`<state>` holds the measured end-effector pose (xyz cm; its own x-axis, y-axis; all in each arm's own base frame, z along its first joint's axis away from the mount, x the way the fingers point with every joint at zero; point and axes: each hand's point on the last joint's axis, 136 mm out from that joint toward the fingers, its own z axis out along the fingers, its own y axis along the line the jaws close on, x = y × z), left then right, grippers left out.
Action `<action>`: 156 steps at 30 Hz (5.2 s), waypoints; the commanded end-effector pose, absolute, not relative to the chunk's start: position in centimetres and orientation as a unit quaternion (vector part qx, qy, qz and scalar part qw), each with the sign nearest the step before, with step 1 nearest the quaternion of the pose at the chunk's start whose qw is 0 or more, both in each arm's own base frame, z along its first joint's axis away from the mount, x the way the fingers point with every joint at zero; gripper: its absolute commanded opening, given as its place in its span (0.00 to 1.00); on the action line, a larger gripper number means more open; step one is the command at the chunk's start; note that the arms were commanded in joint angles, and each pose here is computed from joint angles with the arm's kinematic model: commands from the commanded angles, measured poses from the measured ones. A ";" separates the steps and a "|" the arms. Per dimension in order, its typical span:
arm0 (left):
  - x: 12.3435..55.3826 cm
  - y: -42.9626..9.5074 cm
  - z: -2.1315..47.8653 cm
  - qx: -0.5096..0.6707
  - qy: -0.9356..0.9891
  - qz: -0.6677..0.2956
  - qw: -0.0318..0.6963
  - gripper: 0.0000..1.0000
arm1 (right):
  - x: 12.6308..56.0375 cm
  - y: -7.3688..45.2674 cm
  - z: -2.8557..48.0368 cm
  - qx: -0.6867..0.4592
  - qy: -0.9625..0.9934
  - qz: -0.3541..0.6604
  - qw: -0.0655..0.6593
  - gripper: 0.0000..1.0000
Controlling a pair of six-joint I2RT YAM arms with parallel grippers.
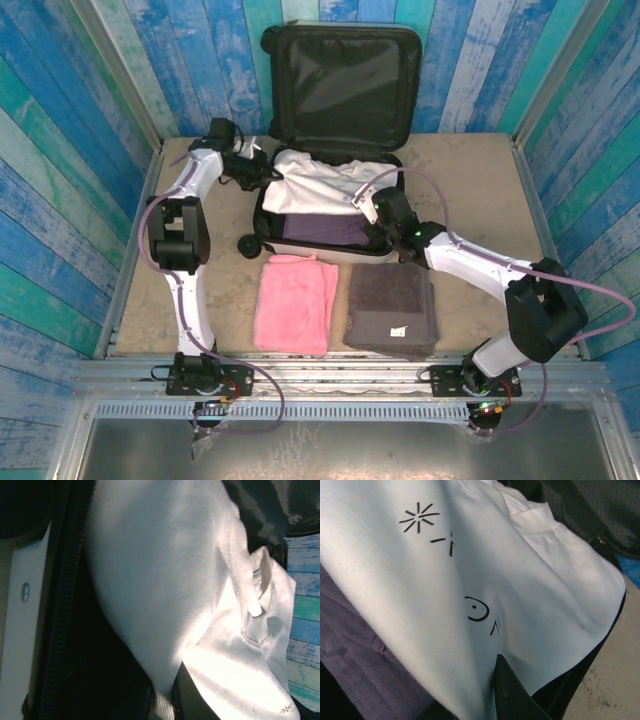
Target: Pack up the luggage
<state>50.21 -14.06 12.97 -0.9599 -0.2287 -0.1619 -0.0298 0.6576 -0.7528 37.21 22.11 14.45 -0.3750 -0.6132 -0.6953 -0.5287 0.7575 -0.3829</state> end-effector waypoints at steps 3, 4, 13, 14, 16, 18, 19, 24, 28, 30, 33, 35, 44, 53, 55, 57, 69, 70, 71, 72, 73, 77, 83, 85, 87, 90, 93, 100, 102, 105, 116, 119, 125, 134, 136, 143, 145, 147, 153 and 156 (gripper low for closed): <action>48.6 -11.9 16.4 -0.060 0.918 -0.357 0.161 0.00 | 35.2 21.1 12.7 -0.336 0.853 -0.046 0.397 0.56; 48.5 -11.6 16.4 -0.060 0.921 -0.349 0.163 0.04 | 34.8 20.9 12.7 -0.335 0.855 -0.045 0.394 0.60; 49.0 -9.7 21.8 -0.060 0.920 -0.296 0.252 0.79 | 32.1 19.7 17.5 -0.304 0.857 0.001 0.415 0.73; 49.1 -9.7 22.8 -0.058 0.915 -0.297 0.265 0.79 | 31.8 19.7 18.2 -0.304 0.856 0.011 0.418 0.73; 49.2 -9.7 24.9 -0.054 0.906 -0.299 0.293 0.78 | 31.6 19.9 19.7 -0.298 0.855 0.038 0.423 0.74; 49.3 -9.7 27.6 -0.050 0.891 -0.304 0.332 0.73 | 31.8 20.1 21.4 -0.283 0.854 0.074 0.431 0.72; 49.3 -10.0 29.2 -0.045 0.881 -0.310 0.353 0.69 | 32.3 19.9 22.4 -0.264 0.855 0.094 0.437 0.69; 48.7 -13.8 34.1 0.003 0.851 -0.333 0.405 0.41 | 35.8 19.5 24.0 -0.164 0.872 0.191 0.420 0.30; 48.7 -16.7 31.2 0.008 0.867 -0.342 0.362 0.21 | 37.2 21.5 22.3 -0.167 0.883 0.241 0.365 0.14; 48.9 -16.6 27.7 -0.024 0.886 -0.331 0.324 0.12 | 36.9 23.2 21.1 -0.174 0.887 0.279 0.324 0.09; 48.4 -15.4 21.7 -0.064 0.916 -0.287 0.273 0.01 | 36.3 24.8 18.2 -0.173 0.899 0.284 0.286 0.07; 47.8 -14.7 18.3 -0.077 0.929 -0.261 0.251 0.00 | 35.9 25.0 15.7 -0.167 0.910 0.270 0.265 0.06; 43.5 -15.0 6.4 -0.066 0.966 -0.204 0.143 0.00 | 35.3 20.9 3.4 -0.162 0.961 0.133 0.180 0.09; 42.4 -13.7 3.9 -0.075 0.972 -0.171 0.141 0.00 | 37.3 20.1 4.6 -0.204 0.955 0.080 0.198 0.25; 43.2 -14.4 6.3 -0.062 0.963 -0.194 0.174 0.00 | 37.8 20.5 6.9 -0.212 0.949 0.088 0.218 0.29; 44.3 -15.2 10.1 -0.045 0.948 -0.223 0.222 0.03 | 38.5 20.7 10.0 -0.212 0.941 0.100 0.244 0.35; 49.7 -15.9 27.4 -0.015 0.869 -0.263 0.419 0.44 | 45.1 17.9 20.1 -0.141 0.916 0.165 0.339 0.32; 50.5 -16.0 26.8 -0.020 0.873 -0.259 0.413 0.44 | 45.7 17.8 19.8 -0.134 0.917 0.167 0.336 0.30; 51.3 -16.1 26.0 -0.025 0.877 -0.257 0.405 0.43 | 46.3 17.8 19.4 -0.131 0.918 0.170 0.334 0.28; 52.2 -16.4 25.0 -0.028 0.882 -0.257 0.393 0.40 | 47.0 17.8 19.0 -0.128 0.919 0.170 0.332 0.27; 53.1 -16.7 23.9 -0.030 0.887 -0.260 0.381 0.37 | 47.6 17.8 18.4 -0.124 0.921 0.167 0.330 0.25; 55.6 -16.4 18.5 -0.064 0.908 -0.231 0.345 0.29 | 49.2 18.2 15.9 -0.118 0.928 0.161 0.314 0.20; 55.7 -15.0 10.7 -0.106 0.925 -0.171 0.322 0.16 | 50.2 17.1 9.4 -0.092 0.954 0.100 0.267 0.15; 55.6 -14.7 9.1 -0.111 0.931 -0.155 0.312 0.15 | 50.4 17.2 7.7 -0.093 0.958 0.078 0.258 0.15; 55.6 -14.5 7.4 -0.113 0.937 -0.136 0.302 0.14 | 50.4 17.6 6.6 -0.104 0.961 0.056 0.251 0.15; 55.9 -15.1 5.2 -0.103 0.944 -0.136 0.281 0.13 | 50.3 18.5 5.3 -0.125 0.962 0.030 0.242 0.15; 56.2 -16.2 3.5 -0.089 0.949 -0.143 0.265 0.12 | 50.4 18.7 5.3 -0.123 0.962 0.025 0.243 0.15; 57.1 -16.6 7.0 -0.077 0.934 -0.156 0.312 0.25 | 50.6 17.7 9.0 -0.119 0.954 0.015 0.273 0.30; 57.3 -16.5 9.8 -0.071 0.923 -0.162 0.342 0.34 | 50.6 17.4 11.2 -0.118 0.949 0.018 0.291 0.37; 57.2 -16.4 14.8 -0.057 0.904 -0.169 0.389 0.36 | 50.2 17.2 15.0 -0.120 0.940 0.030 0.320 0.51; 49.9 -15.0 27.2 -0.020 0.848 -0.203 0.490 0.84 | 43.0 14.3 24.7 -0.080 0.915 0.078 0.388 0.79; 46.4 -15.0 27.2 -0.010 0.849 -0.224 0.478 0.88 | 39.8 12.7 25.6 -0.056 0.912 0.086 0.397 0.80; 38.0 -19.2 24.7 0.033 0.859 -0.292 0.419 0.90 | 32.9 10.6 23.2 -0.005 0.912 0.128 0.389 0.80; 27.6 -28.3 19.4 0.066 0.875 -0.381 0.291 0.94 | 26.2 9.7 17.0 0.036 0.928 0.169 0.330 0.77; 26.3 -29.5 17.9 0.063 0.881 -0.388 0.264 0.93 | 25.3 9.8 15.8 0.044 0.931 0.179 0.316 0.75; 22.3 -33.9 13.0 0.074 0.903 -0.381 0.184 0.93 | 23.3 10.2 10.8 0.059 0.948 0.190 0.247 0.67; 21.8 -34.4 12.3 0.066 0.910 -0.372 0.173 0.93 | 22.7 10.2 9.4 0.063 0.954 0.186 0.226 0.66; 21.9 -34.2 11.3 0.047 0.921 -0.350 0.166 0.93 | 22.3 10.2 8.2 0.070 0.957 0.186 0.211 0.65; 22.3 -33.3 7.9 0.008 0.945 -0.296 0.141 0.95 | 22.1 10.4 6.0 0.088 0.956 0.196 0.202 0.53; 22.1 -33.7 6.2 0.003 0.951 -0.285 0.116 0.96 | 21.8 10.0 4.7 0.094 0.959 0.183 0.194 0.47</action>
<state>21.94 -33.84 8.17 -0.9615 -0.0408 -0.2717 0.1305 0.8025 -0.5822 21.53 10.07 5.30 -0.9152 0.2246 -0.3346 0.0873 0.9210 0.3796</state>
